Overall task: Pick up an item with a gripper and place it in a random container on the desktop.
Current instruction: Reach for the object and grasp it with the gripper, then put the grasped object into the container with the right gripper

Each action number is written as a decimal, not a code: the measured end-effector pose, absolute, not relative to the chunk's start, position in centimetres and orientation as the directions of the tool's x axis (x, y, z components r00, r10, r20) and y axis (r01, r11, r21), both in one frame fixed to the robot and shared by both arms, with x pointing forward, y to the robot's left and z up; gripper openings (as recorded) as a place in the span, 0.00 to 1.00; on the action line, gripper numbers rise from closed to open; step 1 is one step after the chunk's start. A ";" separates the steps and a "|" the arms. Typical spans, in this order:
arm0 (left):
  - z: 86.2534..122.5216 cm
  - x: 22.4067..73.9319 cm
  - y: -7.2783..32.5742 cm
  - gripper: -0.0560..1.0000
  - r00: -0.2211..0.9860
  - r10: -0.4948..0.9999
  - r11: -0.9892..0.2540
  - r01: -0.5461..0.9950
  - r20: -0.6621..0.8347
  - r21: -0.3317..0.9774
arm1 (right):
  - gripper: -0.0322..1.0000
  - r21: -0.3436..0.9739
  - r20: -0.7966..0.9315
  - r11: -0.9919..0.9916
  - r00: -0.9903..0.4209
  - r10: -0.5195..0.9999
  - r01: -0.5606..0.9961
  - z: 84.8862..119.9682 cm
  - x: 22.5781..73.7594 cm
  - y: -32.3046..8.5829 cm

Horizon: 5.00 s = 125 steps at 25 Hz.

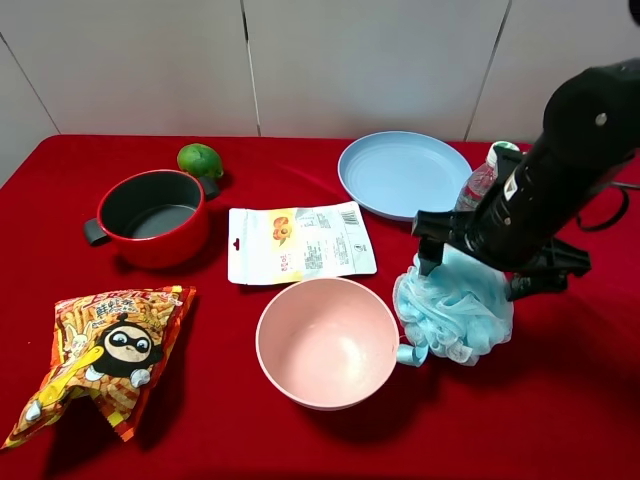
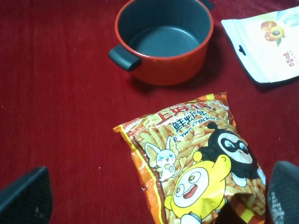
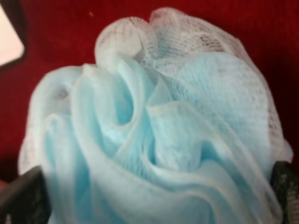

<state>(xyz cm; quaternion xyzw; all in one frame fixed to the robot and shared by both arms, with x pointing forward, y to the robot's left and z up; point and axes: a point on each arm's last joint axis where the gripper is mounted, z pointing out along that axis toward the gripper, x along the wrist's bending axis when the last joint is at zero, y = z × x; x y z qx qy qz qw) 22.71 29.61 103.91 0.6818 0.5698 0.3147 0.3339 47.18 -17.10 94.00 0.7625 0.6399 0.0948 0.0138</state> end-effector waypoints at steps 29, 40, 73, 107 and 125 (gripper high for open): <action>103.9 22.7 29.6 0.91 0.153 0.987 -0.128 0.567 0.049 0.814 | 0.59 0.094 0.115 -0.134 0.123 0.986 0.987 89.0 48.4 -16.2; 103.9 22.7 29.6 0.91 0.153 0.987 -0.128 0.567 0.049 0.814 | 0.43 0.100 0.119 -0.135 0.123 0.985 0.986 89.0 48.5 -16.1; 103.9 22.7 29.6 0.91 0.152 0.987 -0.127 0.567 0.048 0.814 | 0.40 0.108 0.139 -0.124 0.109 0.984 0.986 94.6 46.5 -17.0; 103.9 22.7 29.6 0.91 0.152 0.987 -0.127 0.567 0.048 0.814 | 0.38 -0.016 0.163 -0.010 0.012 0.987 1.000 103.2 45.6 -15.9; 103.9 22.7 29.6 0.91 0.152 0.987 -0.127 0.567 0.048 0.814 | 0.37 -0.014 0.258 0.070 -0.064 0.964 0.997 103.5 43.9 -12.6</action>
